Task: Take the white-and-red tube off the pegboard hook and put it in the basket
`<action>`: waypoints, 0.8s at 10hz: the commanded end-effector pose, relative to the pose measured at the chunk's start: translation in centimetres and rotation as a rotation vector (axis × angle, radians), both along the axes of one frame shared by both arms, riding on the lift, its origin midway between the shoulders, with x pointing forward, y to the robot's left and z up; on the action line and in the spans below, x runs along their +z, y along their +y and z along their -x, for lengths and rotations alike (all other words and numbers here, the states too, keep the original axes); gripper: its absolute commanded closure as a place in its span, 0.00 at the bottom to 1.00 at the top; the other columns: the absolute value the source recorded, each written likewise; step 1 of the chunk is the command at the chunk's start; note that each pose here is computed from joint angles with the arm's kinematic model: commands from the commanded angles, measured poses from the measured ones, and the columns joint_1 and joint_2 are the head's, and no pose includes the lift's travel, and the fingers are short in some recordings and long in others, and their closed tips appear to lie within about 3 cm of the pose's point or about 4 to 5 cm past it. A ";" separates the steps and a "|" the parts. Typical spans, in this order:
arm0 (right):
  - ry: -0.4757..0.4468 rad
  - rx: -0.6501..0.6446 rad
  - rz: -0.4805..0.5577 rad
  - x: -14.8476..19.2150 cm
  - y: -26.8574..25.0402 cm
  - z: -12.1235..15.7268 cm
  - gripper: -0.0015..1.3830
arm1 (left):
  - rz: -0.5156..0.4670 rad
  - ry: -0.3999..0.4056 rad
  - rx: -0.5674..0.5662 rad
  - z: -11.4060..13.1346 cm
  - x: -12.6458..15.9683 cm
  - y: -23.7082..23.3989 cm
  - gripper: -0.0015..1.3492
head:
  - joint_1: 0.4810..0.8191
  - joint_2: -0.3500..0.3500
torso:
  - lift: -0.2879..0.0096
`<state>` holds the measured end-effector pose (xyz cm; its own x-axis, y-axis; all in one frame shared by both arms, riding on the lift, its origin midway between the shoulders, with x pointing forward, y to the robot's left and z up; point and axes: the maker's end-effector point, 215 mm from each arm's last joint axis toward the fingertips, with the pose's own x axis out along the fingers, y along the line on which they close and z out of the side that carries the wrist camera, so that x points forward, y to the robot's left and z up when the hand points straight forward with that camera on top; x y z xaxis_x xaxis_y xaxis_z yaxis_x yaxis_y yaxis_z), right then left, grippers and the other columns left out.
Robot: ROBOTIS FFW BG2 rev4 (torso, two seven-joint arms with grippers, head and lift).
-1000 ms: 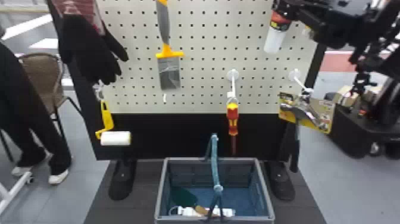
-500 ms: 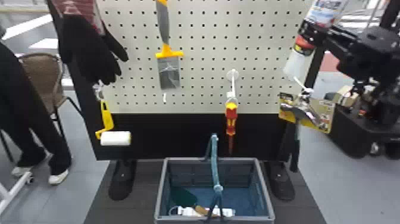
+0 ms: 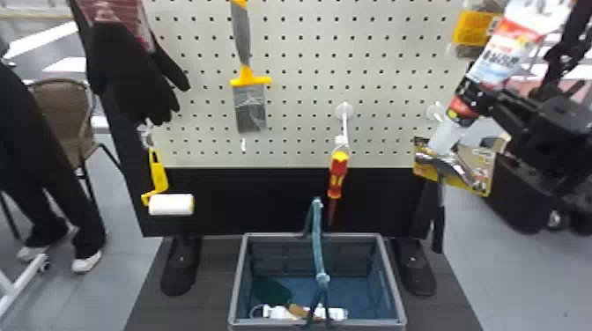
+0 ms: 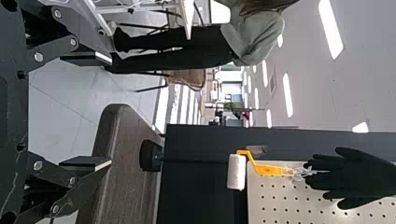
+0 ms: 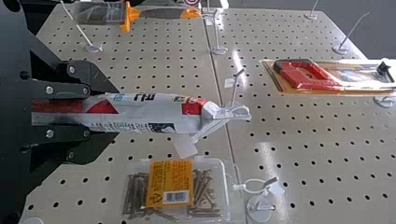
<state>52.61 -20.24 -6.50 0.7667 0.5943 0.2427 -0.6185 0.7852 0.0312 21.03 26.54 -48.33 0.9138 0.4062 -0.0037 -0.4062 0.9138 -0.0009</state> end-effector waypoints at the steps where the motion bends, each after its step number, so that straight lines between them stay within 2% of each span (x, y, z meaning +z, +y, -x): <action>1: 0.050 0.004 -0.046 -2.8 0.2 0.5 0.71 | 0.014 -0.001 0.000 -0.1 -0.1 -0.4 0.37 | 0.20 0.50 | 0.63; 4: 0.146 -0.018 -0.131 -7.9 0.1 1.4 0.71 | 0.022 0.001 0.002 -0.2 -0.2 -0.6 0.37 | 0.20 0.50 | 0.63; 8: 0.243 -0.007 -0.200 -13.3 1.3 0.9 0.71 | 0.031 0.007 0.002 -0.4 -0.4 -0.8 0.37 | 0.20 0.50 | 0.63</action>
<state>51.56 -19.21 -19.08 0.8216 0.5440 0.1705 -0.5684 0.7582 0.3194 21.43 25.84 -48.69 0.9135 0.4063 -0.0202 -0.4067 0.9132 -0.0237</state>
